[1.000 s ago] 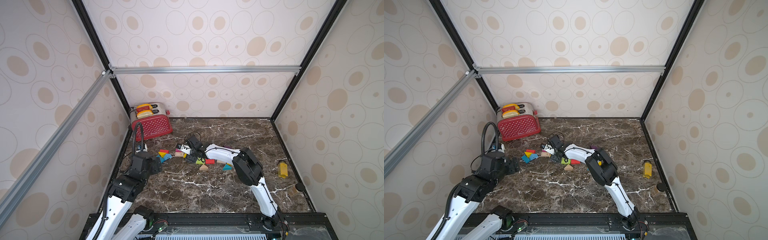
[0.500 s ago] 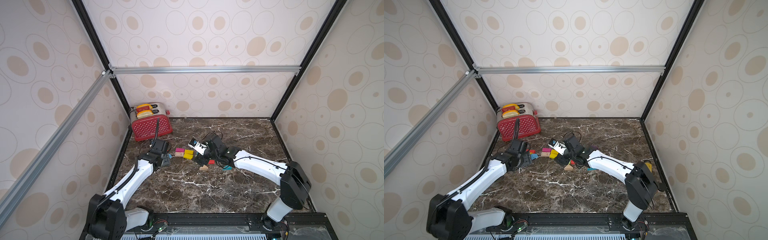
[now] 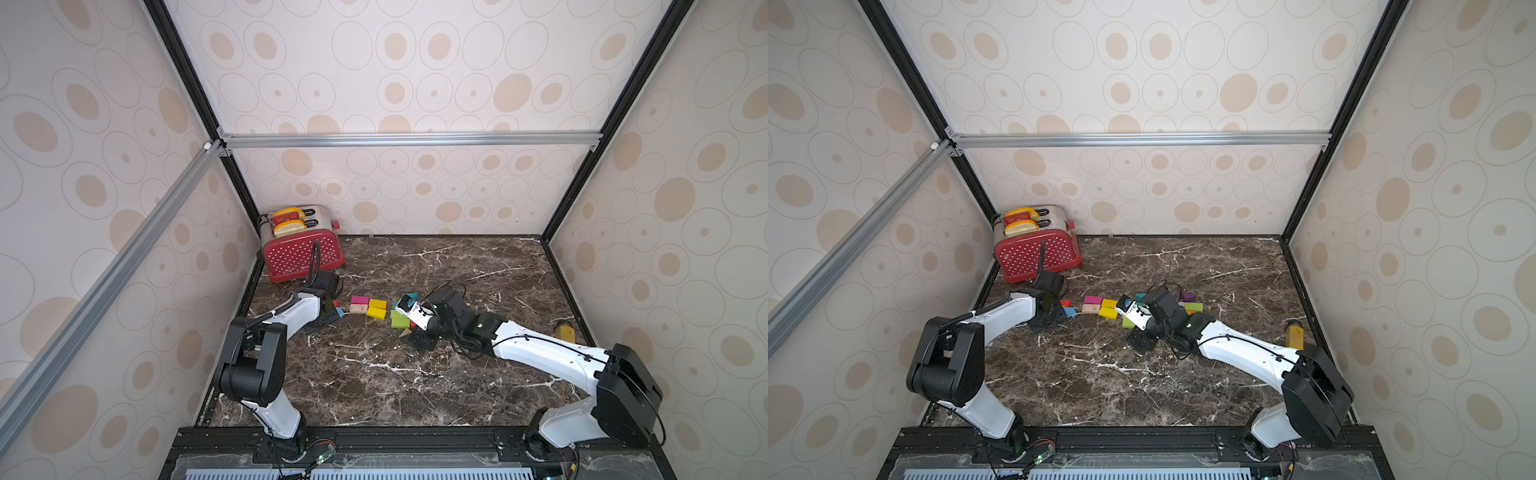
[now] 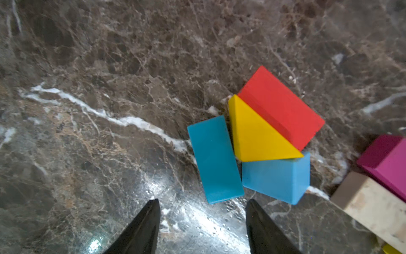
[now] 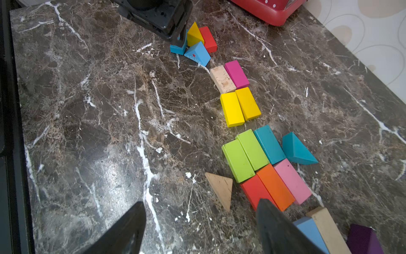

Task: Assemble a piece of candy with building blocks
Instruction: Pick up the building block from the center of the board, then assemble the building block at the center of the board.

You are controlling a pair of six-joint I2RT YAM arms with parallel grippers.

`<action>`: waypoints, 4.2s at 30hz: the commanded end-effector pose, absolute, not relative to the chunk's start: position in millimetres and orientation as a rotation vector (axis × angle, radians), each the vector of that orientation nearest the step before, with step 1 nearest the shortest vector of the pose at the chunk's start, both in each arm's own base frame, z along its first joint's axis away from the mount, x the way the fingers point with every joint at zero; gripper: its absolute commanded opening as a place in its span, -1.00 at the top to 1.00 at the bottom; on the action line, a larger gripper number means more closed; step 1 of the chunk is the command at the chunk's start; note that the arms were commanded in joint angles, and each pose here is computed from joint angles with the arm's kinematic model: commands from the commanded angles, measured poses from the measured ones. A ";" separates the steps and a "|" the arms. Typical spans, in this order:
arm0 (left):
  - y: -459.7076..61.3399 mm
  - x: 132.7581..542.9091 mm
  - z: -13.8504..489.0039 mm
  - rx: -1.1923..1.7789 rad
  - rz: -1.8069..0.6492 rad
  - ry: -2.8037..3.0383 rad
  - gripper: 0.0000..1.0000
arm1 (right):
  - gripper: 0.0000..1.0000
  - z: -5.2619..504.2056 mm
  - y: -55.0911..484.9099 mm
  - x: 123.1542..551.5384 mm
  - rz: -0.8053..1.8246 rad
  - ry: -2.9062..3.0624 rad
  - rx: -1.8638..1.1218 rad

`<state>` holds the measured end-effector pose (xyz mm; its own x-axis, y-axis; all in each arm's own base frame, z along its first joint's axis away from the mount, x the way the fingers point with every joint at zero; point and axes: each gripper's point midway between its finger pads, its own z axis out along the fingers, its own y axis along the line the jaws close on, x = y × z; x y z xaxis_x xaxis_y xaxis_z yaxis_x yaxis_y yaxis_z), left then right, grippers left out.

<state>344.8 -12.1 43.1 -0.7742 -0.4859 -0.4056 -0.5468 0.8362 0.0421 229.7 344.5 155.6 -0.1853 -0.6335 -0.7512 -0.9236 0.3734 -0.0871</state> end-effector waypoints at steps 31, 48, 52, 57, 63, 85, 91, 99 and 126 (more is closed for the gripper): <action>4.7 352.6 22.2 -0.822 0.296 2.618 0.45 | -0.64 144.1 344.2 227.2 0.516 1.949 -1.346; -70.8 305.5 85.8 -0.811 -0.127 2.494 0.42 | -0.62 164.6 319.4 236.6 0.428 1.940 -1.190; -83.1 308.0 95.0 -0.826 -0.140 2.447 0.43 | -0.62 169.4 304.2 237.4 0.390 1.935 -1.131; -115.7 316.5 96.8 -0.826 -0.201 2.437 0.44 | -0.62 172.1 290.0 237.6 0.357 1.928 -1.075; -144.6 329.6 86.6 -0.839 -0.218 2.455 0.48 | -0.62 176.7 274.1 237.2 0.324 1.928 -1.017; -127.6 348.7 43.1 -1.146 -0.119 2.386 0.45 | -0.62 163.1 265.4 231.7 0.314 1.948 -1.021; -121.4 359.0 44.2 -1.218 -0.112 2.345 0.45 | -0.62 159.2 266.8 231.8 0.317 1.954 -1.026; -127.2 357.5 24.6 -1.299 -0.147 2.362 0.43 | -0.62 158.1 266.6 230.8 0.320 1.954 -1.029; -126.8 343.9 51.5 -1.113 -0.238 2.407 -0.01 | -0.62 150.2 269.7 230.0 0.325 1.968 -1.050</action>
<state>351.0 -130.5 52.0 -0.5165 -0.7891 -0.3324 -0.6991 0.6128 -0.3683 230.6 270.6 156.5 -0.2628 -0.5515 -0.7917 -0.7759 0.6085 -0.1663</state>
